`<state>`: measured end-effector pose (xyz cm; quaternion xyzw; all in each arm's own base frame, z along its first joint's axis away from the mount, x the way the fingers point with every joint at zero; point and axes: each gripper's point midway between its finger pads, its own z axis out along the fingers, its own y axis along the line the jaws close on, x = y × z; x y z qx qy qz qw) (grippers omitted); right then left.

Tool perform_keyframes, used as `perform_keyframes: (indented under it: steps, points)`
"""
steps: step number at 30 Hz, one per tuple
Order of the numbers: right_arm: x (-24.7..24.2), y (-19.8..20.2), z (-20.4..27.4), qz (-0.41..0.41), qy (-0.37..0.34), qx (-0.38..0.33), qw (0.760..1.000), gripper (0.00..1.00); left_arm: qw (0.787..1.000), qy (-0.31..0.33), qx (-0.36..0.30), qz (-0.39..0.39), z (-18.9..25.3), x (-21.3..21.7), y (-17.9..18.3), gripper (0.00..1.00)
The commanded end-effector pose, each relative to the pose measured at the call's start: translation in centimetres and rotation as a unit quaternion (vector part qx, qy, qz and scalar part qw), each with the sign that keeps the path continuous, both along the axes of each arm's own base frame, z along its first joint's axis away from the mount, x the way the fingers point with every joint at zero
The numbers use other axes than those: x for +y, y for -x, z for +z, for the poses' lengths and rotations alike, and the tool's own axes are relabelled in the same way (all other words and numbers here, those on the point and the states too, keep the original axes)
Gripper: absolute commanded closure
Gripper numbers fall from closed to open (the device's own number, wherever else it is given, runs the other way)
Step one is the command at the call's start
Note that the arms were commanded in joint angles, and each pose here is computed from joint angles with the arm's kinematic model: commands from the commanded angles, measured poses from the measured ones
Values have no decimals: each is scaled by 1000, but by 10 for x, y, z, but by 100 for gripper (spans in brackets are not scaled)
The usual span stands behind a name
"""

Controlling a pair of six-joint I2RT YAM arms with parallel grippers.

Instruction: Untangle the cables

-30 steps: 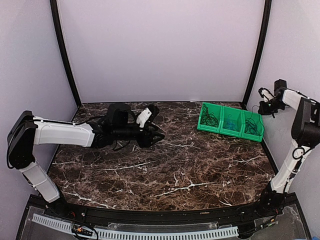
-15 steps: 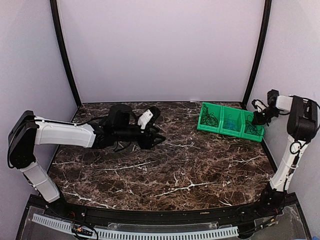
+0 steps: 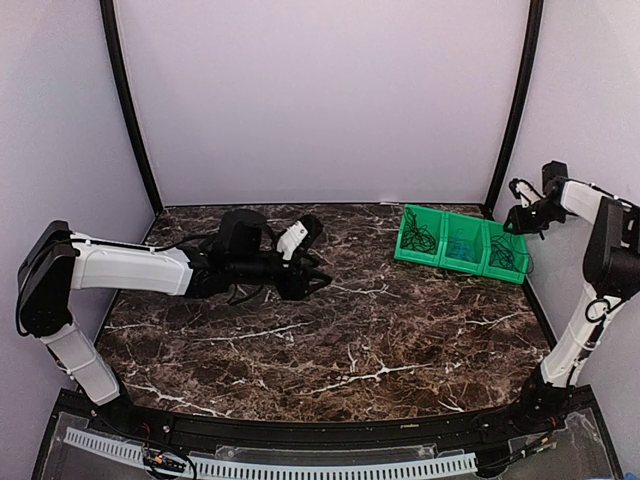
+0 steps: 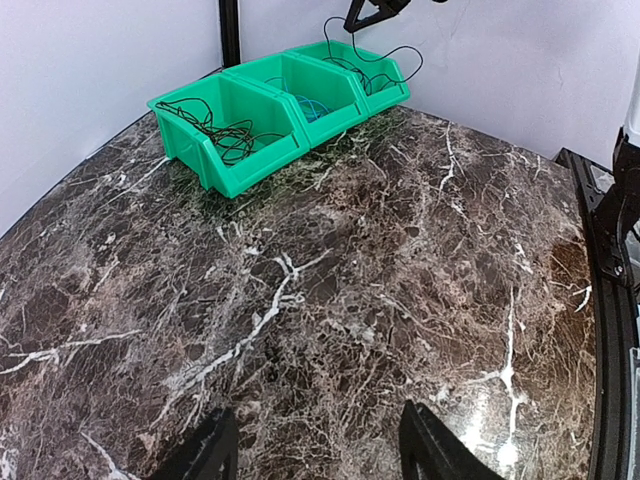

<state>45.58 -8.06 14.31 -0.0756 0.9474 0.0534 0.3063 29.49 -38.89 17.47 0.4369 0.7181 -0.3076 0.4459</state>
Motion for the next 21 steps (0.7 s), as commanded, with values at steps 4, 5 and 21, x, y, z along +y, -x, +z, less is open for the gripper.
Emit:
perform_keyframes:
  steps: [4, 5, 21]
  points:
    - [1, 18, 21, -9, 18, -1, 1000, 56, 1000, 11, -12, -6, 15, -5, 0, 42]
    - [0, 21, 21, -10, 23, 0, 1000, 56, 1000, 11, -13, -6, 16, -5, 0, 42]
    - [10, 46, 75, -16, 126, -70, 989, 46, 991, -28, -32, 123, 19, 20, -40, 39]
